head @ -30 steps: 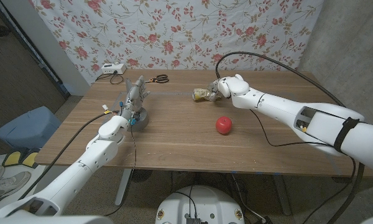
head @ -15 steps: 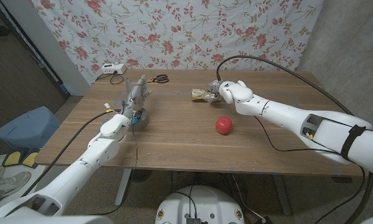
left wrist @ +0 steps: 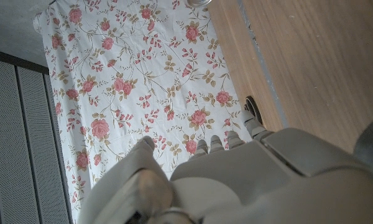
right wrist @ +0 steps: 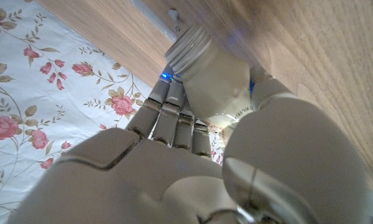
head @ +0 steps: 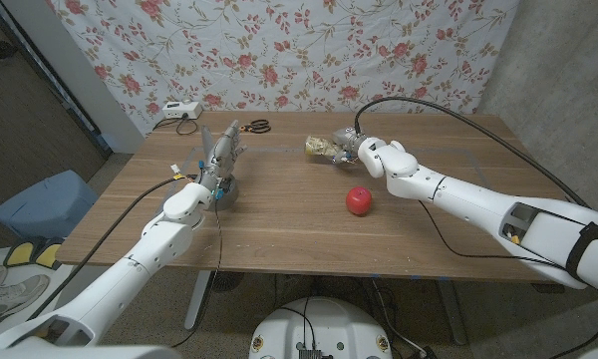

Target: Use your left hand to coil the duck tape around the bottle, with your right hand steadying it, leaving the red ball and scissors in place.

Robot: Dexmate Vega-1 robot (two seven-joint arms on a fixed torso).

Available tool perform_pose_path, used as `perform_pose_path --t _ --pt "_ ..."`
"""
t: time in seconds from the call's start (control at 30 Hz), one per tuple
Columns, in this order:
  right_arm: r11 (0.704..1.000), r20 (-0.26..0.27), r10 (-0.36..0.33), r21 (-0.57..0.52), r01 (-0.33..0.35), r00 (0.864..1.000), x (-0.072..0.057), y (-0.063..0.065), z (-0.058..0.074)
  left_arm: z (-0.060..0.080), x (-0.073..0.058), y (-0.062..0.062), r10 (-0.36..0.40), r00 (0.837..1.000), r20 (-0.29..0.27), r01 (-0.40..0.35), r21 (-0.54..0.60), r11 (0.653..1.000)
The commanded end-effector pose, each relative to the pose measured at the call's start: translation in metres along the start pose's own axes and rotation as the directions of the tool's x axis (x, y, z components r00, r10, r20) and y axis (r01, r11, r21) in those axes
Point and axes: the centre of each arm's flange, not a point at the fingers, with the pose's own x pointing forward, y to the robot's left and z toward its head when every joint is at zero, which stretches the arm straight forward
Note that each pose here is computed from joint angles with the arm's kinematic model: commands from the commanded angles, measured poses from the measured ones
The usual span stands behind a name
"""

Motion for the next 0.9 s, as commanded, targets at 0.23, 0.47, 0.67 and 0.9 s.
perform_pose_path --t 0.23,0.47,0.67,0.9 --pt "0.982 0.032 -0.177 0.064 0.175 0.984 -0.04 -0.013 -0.001 0.038 -0.034 -0.018 0.066 0.996 -0.054 -0.039 0.409 0.912" --pt "0.973 0.028 -0.223 0.075 0.22 0.974 -0.053 -0.018 -0.004 0.066 -0.061 -0.028 0.199 0.978 -0.062 -0.107 0.672 0.733" --pt "0.963 0.034 -0.26 0.084 0.257 0.965 -0.06 -0.024 -0.005 0.084 -0.081 -0.039 0.322 0.945 -0.048 -0.147 0.82 0.553" --pt "0.955 0.055 -0.287 0.091 0.282 0.956 -0.063 -0.027 -0.003 0.098 -0.097 -0.054 0.421 0.905 -0.053 -0.112 0.928 0.357"
